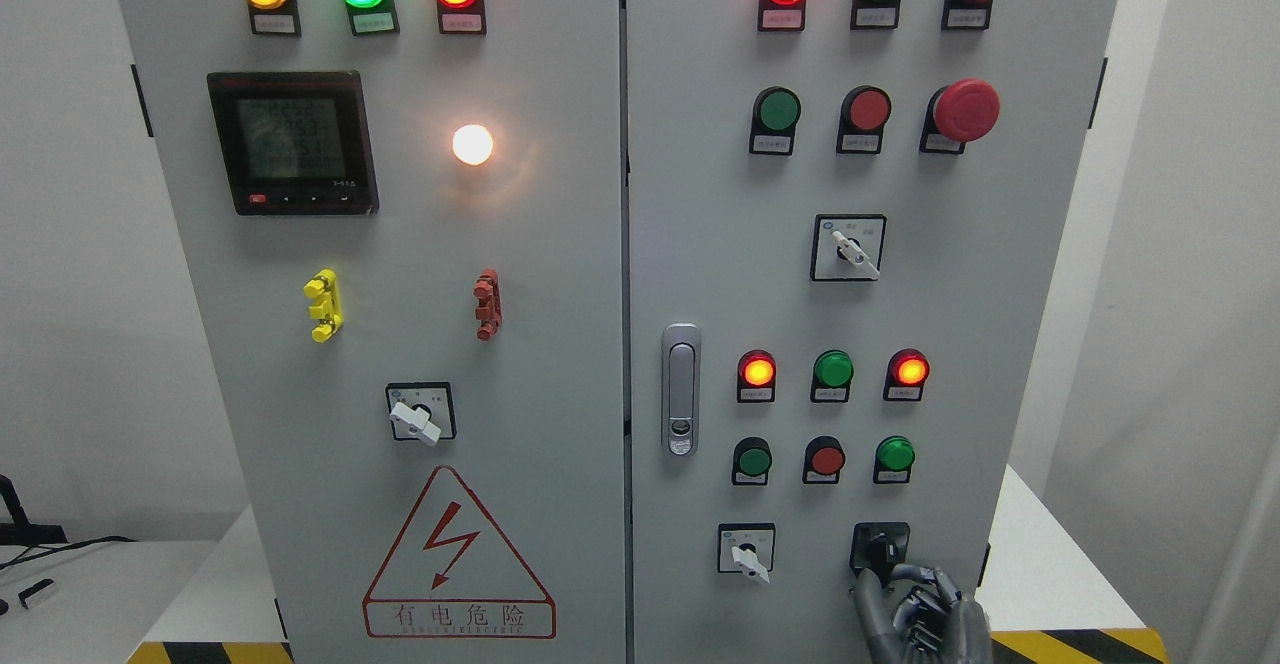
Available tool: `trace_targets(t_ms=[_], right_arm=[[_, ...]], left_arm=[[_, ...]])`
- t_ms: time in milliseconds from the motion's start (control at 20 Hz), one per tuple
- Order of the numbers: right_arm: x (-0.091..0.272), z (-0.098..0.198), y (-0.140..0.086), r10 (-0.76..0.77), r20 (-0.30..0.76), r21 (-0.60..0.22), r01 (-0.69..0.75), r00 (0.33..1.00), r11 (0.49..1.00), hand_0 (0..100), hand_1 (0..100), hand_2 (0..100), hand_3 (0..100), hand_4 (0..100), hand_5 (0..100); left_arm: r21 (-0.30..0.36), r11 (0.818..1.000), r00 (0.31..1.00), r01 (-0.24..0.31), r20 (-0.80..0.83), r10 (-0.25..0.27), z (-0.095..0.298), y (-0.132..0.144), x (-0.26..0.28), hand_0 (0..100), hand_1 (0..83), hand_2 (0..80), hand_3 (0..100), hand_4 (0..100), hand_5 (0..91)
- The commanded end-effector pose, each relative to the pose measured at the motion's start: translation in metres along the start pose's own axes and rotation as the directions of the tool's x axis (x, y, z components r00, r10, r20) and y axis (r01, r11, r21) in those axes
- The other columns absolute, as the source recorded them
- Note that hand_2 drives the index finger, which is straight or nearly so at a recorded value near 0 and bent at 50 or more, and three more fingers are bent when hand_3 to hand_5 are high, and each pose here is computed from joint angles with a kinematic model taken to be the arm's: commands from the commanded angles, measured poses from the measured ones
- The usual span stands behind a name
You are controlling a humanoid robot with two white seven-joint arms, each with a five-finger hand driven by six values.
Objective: Trip black knob to open circuit
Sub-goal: 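Twist the black knob with the right hand to switch it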
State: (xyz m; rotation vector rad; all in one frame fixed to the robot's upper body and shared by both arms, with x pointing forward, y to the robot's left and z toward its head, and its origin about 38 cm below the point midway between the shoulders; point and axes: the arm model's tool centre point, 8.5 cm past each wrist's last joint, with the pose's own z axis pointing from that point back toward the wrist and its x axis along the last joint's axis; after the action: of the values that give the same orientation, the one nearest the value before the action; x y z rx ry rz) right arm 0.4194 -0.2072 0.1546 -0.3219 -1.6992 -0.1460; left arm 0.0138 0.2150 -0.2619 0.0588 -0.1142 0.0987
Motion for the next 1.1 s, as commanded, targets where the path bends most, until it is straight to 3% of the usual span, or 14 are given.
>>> trace_targets(t_ms=[0, 1052], right_arm=[[0.0006, 0.0007, 0.0027, 0.006, 0.004, 0.008, -0.006, 1.000, 1.000, 40, 69, 59, 96, 96, 100], [0.0011, 0.0019, 0.0078, 0.006, 0.004, 0.034, -0.006, 1.000, 0.999, 40, 69, 60, 97, 96, 100]], left_arm=[[0.000, 1.000, 1.000, -0.005, 0.000, 0.005, 0.0000, -0.0004, -0.0001, 12, 38.9, 0.0, 0, 0, 0.0], [0.002, 1.000, 1.000, -0.004, 0.000, 0.004, 0.0000, 0.0006, 0.0000, 12, 38.9, 0.0, 0, 0, 0.0]])
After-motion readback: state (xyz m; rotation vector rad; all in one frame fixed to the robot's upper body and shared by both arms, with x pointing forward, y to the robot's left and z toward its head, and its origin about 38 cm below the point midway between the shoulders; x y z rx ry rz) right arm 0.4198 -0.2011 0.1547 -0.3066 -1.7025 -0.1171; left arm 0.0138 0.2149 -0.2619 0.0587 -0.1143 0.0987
